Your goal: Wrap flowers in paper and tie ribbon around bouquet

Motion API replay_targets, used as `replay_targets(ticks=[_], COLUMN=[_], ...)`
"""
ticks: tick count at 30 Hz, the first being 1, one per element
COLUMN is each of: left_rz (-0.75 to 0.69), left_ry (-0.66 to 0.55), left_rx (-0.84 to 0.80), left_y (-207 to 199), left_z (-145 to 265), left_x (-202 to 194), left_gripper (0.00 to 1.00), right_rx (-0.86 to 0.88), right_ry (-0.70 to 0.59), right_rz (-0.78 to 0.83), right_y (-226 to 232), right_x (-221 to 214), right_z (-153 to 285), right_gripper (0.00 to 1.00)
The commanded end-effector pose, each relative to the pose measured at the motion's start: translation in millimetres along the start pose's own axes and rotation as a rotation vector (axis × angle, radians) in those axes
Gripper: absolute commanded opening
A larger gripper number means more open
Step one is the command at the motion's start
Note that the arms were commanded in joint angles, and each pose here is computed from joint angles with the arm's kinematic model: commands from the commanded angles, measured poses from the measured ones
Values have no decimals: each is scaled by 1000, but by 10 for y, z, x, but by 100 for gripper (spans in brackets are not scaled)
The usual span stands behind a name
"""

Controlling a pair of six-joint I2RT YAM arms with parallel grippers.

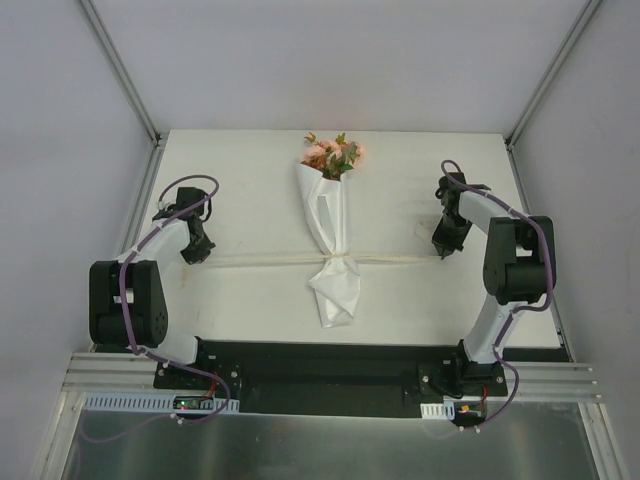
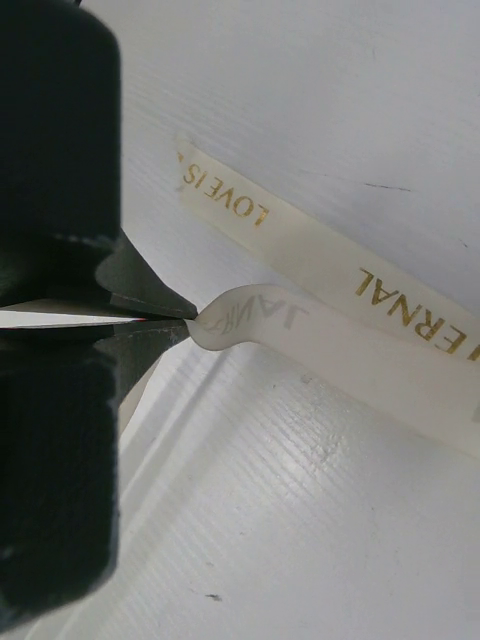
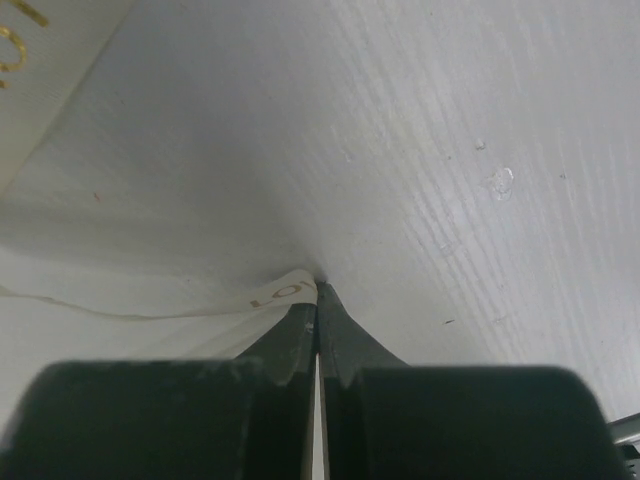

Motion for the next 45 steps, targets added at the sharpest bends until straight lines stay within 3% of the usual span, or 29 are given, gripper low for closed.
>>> replay_targets(ticks=[1,7,12,18,21,22,23,25,26,28,29,32,37,41,45], left_rz=[39,24,-125,-68,13,49,82,112,152,194,241,292,447,606,681], left_ry=[-35,-37,-54,-5,94,138,174,247,274,344,378,484,643,720,687], left_rx=[146,121,-84,-215,-259,-271,-297,-345,-364,-433,-447,-485,-393,-273,-185], left_y=[289,266,-194,-362,-364,-344,-365,-407,-442,-546,-612,-881,-1233,-1468,-1583], left_z=[-117,-94,193,468,522,529,550,642,688,811,857,986,892,776,626], left_x=[75,121,95,64,18,-18,-49,-130,-152,-242,-274,-418,-676,-847,-902], left_gripper=[0,0,0,0,2,40,62,79,87,93,98,99,99,98,92], right_rx=[-26,12,84,141,140,139,136,154,158,161,167,196,371,399,343], right_ry=[-29,-41,-136,-92,-89,-88,-86,-67,-66,-54,-60,-61,22,88,67], right_rz=[-70,-63,39,100,114,114,109,118,128,145,144,116,-67,-142,-124], right_y=[-182,-136,52,122,138,132,127,139,138,125,104,69,416,668,692], right_x=[118,123,157,66,92,89,88,54,37,-19,-53,-182,-473,-633,-637], right_z=[-83,-79,276,386,440,469,484,525,548,583,633,735,868,853,835], right_gripper=[0,0,0,0,0,0,0,2,18,41,71,99,100,98,95])
Point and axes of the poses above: each gripper's point midway between its finger pads, its own z axis back along the fingers, its own y axis along the line the jaws close on, x = y × z, the point moved 4 cm from there along z, back along the fingers, and after that the axes turned 2 degrees about z, right-handed, at the moved point
